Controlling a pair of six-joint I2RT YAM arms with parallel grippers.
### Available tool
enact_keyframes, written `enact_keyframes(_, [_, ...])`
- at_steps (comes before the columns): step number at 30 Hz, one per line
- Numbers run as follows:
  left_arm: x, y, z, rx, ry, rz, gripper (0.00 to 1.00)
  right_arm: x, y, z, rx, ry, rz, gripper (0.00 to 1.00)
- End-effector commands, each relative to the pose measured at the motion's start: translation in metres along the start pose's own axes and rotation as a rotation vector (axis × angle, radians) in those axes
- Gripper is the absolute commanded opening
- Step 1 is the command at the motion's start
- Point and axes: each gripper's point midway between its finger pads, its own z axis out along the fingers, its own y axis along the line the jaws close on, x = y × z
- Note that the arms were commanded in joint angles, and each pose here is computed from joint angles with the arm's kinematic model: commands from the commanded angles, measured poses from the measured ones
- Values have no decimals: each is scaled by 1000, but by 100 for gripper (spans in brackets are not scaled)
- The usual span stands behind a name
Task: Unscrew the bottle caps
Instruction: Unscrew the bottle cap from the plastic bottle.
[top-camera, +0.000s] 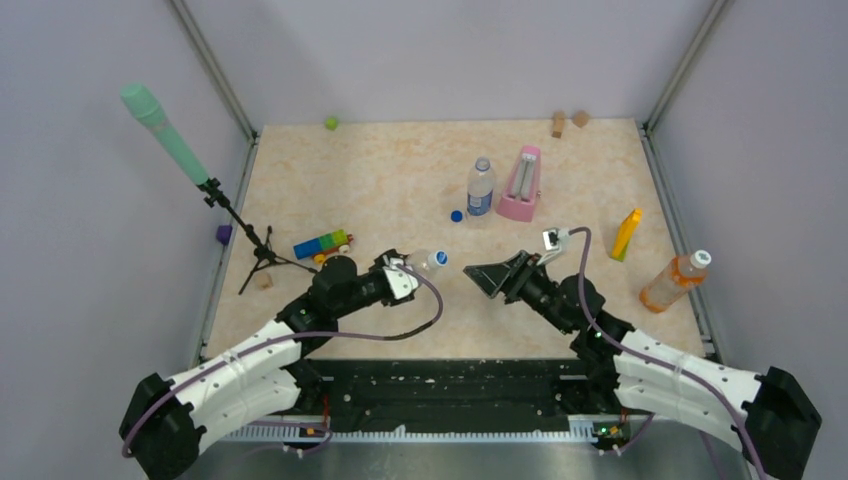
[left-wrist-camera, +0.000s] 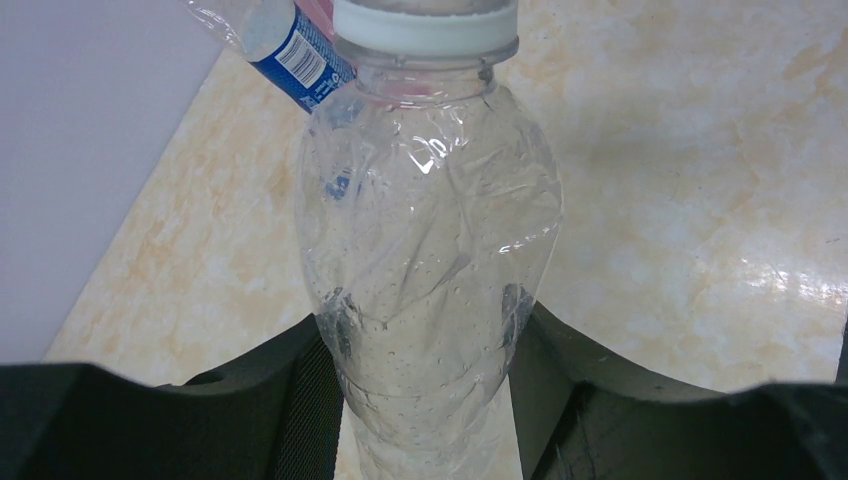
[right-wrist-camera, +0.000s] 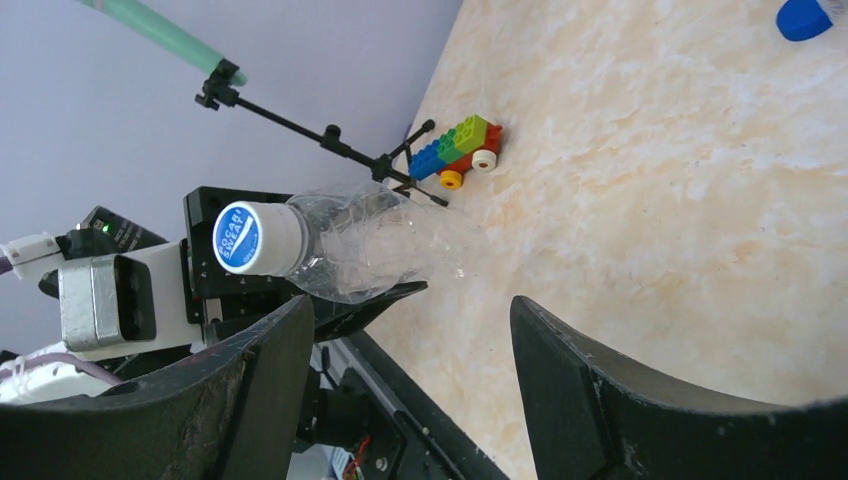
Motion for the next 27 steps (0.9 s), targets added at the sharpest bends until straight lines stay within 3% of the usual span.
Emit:
enact_keyframes(1, [-19,14,2,-61,-70,-11,0,-7,0,-6,50,-19,44,70])
enact_keyframes(9, [-18,7,0,-35,-73,-32,0,-13,22,-11,-17,-17,145,70])
enact_keyframes(27, [-9,4,7,-26,-43,-40,0,-18,38,-7,21,46,104,71])
